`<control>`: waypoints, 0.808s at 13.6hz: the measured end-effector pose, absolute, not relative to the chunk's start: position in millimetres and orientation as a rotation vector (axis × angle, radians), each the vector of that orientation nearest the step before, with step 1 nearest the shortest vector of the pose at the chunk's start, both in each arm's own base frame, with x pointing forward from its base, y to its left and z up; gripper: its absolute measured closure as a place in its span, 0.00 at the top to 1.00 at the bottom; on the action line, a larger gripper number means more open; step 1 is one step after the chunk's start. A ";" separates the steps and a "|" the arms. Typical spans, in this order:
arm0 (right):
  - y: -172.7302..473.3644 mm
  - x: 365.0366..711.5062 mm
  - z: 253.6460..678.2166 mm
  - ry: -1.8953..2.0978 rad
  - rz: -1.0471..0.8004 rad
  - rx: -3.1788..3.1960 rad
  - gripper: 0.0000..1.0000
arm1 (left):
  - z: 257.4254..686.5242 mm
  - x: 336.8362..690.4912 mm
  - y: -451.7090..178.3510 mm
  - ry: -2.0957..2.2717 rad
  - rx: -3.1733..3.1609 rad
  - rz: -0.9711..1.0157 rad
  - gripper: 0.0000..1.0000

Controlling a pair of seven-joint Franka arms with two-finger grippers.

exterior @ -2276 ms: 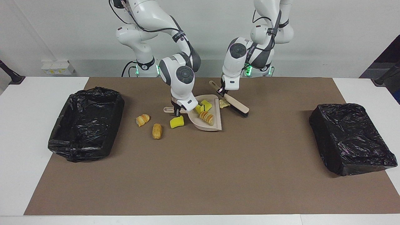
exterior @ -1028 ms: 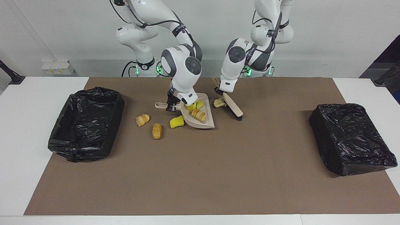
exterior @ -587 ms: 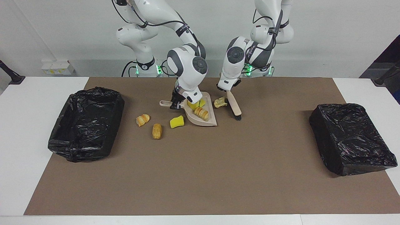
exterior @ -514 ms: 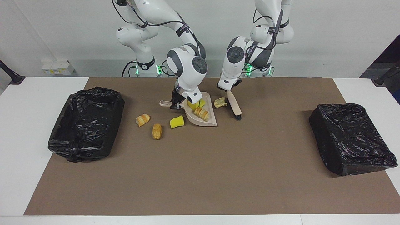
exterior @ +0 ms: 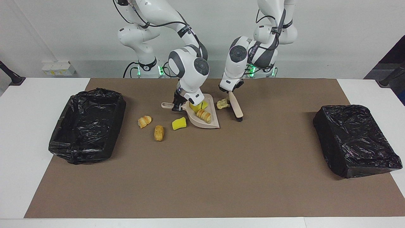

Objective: Sweep and dump trash in bin

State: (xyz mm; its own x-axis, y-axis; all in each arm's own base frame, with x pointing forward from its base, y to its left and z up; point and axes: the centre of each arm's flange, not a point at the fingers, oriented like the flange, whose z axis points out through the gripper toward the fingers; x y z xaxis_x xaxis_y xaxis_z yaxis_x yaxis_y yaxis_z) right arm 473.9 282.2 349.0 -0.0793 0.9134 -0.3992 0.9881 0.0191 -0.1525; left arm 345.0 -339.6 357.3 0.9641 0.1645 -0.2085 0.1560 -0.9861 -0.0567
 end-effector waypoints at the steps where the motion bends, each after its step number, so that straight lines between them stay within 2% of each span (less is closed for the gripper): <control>1: 282.1 473.9 349.1 2.098 -0.586 1.993 0.31 | 358.9 341.2 -347.4 -0.228 -3.092 0.306 0.25; 6: 281.8 473.6 348.9 2.098 -0.587 1.993 0.31 | 373.8 325.9 -375.9 -0.158 -3.127 0.258 0.25; 11: 281.7 473.5 348.8 2.098 -0.587 1.993 0.31 | 398.4 341.8 -380.6 -0.247 -3.191 0.262 0.25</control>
State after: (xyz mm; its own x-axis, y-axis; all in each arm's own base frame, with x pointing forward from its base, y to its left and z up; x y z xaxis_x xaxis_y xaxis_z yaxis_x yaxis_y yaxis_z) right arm 473.5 281.7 348.8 -0.0791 0.9133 -0.3996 0.9880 0.0186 -0.1531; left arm 341.8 -380.6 398.4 0.9749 0.1468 -0.1676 0.1582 -0.9858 0.0570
